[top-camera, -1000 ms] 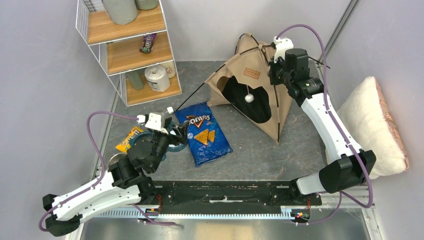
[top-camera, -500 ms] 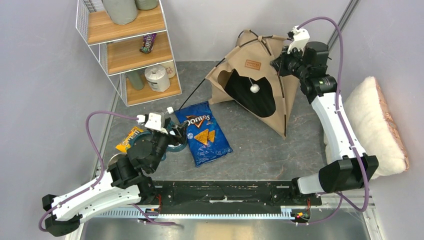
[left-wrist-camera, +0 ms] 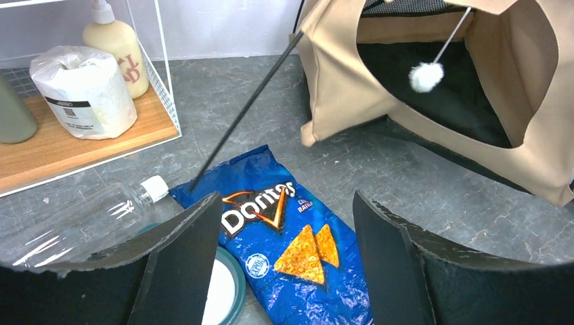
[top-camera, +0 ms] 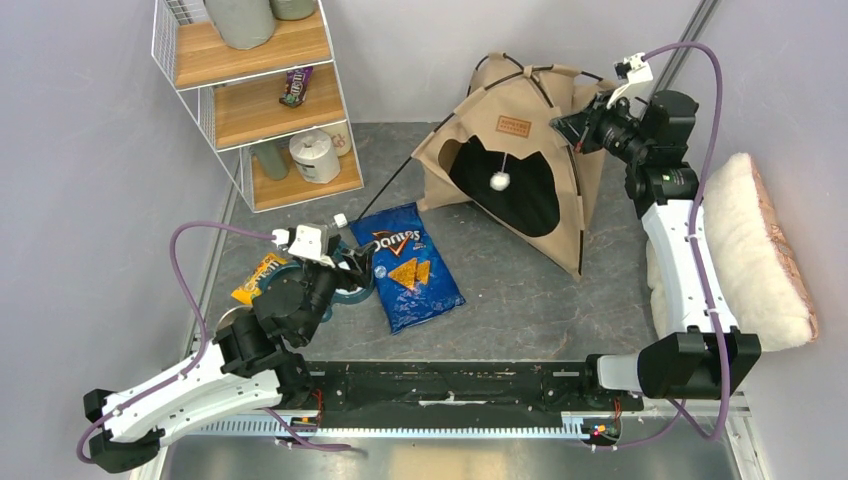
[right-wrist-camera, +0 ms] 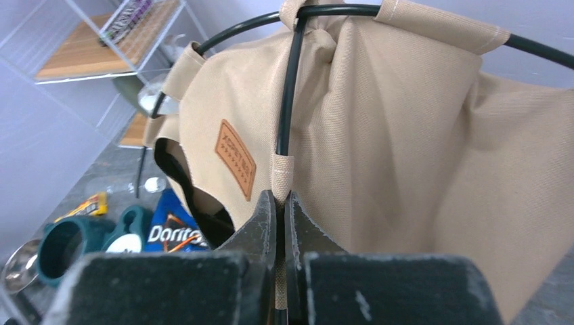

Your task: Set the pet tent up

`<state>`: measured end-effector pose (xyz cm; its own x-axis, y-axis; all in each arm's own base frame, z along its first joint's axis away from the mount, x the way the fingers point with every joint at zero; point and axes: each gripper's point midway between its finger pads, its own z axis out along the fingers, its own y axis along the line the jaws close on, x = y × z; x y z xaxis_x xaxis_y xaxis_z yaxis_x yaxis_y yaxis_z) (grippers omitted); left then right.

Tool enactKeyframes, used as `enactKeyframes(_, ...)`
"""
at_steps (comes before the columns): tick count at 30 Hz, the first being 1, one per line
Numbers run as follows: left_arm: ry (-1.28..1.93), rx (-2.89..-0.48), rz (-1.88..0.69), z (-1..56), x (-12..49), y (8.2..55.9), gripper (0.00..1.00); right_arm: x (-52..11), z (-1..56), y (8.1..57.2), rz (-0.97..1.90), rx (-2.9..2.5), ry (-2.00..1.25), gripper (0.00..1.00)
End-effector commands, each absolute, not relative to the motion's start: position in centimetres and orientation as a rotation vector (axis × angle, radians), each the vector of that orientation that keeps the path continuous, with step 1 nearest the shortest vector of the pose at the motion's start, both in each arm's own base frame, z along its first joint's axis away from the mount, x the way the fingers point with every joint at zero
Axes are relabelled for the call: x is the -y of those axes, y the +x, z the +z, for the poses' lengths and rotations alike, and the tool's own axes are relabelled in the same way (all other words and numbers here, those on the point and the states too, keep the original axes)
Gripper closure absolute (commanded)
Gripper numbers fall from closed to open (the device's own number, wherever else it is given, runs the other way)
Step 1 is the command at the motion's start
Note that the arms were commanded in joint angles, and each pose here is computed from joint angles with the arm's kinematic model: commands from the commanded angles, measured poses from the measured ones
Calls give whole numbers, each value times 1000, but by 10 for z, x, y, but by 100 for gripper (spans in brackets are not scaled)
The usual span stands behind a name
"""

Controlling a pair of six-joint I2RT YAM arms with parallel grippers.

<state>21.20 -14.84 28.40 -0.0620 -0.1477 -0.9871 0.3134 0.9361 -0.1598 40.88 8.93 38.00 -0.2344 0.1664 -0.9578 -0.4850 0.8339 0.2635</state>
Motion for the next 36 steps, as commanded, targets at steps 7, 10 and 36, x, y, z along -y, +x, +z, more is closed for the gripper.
enactKeyframes(7, 69, -1540, -410, 316, 140, 211, 23, -125, 418, 364, 844, -1522, -432, 100)
enactKeyframes(10, 71, -1543, -406, 315, 140, 211, 23, -132, 422, 357, 891, -1501, -478, 100)
enactKeyframes(36, 109, -1645, -278, 277, 157, 227, 23, -87, 358, 385, 663, -1806, -94, 28)
